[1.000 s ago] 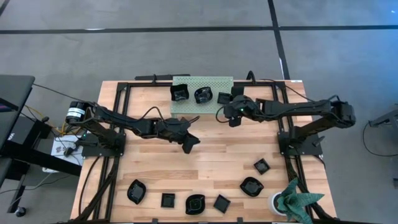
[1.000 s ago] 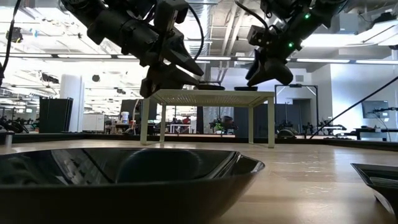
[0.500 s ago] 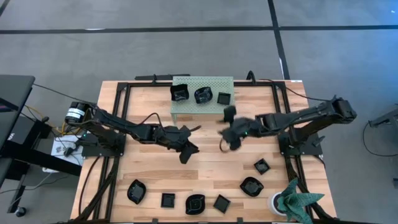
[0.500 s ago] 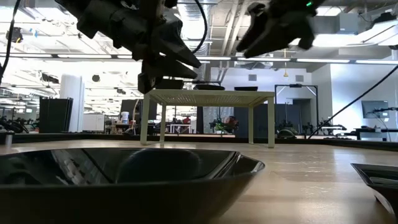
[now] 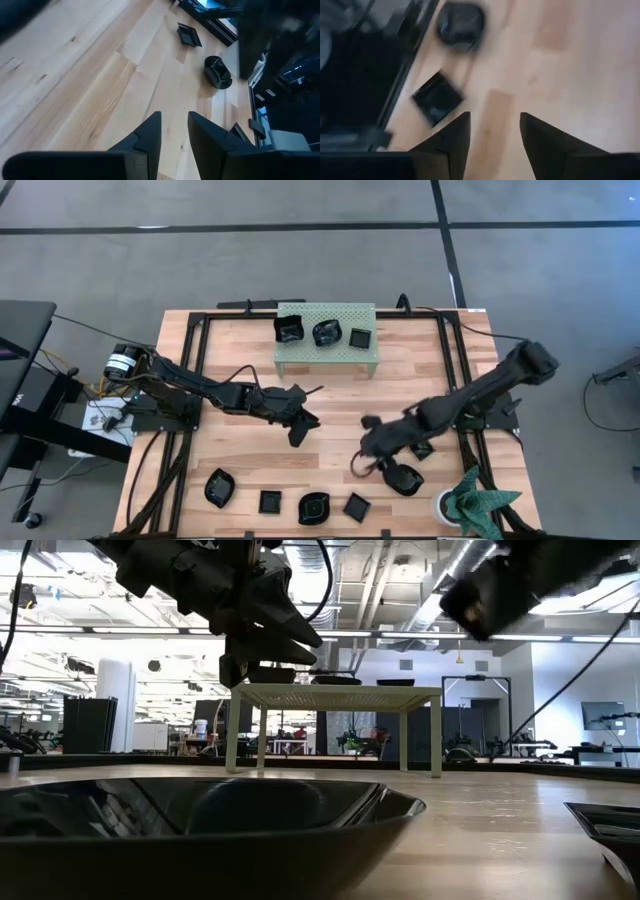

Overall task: Pick & Place Mini shaped plates
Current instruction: Stack the square plate on the square plate on the shelf

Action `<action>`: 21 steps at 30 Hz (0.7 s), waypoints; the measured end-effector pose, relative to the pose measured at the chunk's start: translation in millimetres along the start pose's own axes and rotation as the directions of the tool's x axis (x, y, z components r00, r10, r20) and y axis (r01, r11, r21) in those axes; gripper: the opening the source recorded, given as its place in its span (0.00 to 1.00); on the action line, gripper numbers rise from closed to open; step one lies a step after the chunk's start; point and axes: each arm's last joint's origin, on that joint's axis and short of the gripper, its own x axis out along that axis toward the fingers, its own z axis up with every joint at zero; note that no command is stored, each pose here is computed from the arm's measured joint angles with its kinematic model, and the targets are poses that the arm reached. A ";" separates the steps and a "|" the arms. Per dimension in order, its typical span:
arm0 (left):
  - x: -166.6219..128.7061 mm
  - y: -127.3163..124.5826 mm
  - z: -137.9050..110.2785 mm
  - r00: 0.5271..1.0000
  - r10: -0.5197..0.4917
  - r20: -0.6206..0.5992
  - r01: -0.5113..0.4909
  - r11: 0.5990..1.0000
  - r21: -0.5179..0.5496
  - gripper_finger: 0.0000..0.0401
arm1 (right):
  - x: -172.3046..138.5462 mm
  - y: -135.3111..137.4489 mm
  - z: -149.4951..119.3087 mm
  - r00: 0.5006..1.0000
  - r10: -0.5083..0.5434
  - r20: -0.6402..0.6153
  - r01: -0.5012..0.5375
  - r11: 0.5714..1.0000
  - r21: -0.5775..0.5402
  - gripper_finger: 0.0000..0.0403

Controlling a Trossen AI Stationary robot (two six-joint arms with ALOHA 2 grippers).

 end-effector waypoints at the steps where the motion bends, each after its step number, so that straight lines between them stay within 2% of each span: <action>1: 0.0 0.0 0.1 1.000 -0.001 0.001 0.001 1.000 0.000 0.24 | 9.8 2.4 -2.1 0.999 0.034 -0.023 -0.034 0.999 -0.006 0.41; 3: 0.0 -0.1 0.1 1.000 -0.001 0.001 0.001 1.000 -0.009 0.24 | 26.5 6.5 -4.4 0.995 0.094 -0.042 -0.095 0.995 -0.009 0.40; 6: 0.0 -0.1 0.2 1.000 -0.001 0.002 0.002 1.000 -0.011 0.24 | 49.0 9.2 -11.1 0.983 0.157 -0.090 -0.153 0.987 0.050 0.38; 12: 0.0 -0.2 0.3 1.000 -0.002 0.003 0.002 1.000 -0.011 0.24 | 80.8 2.4 -25.5 0.975 0.139 -0.171 -0.103 0.974 0.204 0.35; 21: -0.4 -4.8 -3.0 1.000 -0.016 -0.005 0.016 1.000 -0.002 0.24 | 97.8 9.9 -24.9 0.964 0.239 -0.117 -0.180 0.911 0.372 0.32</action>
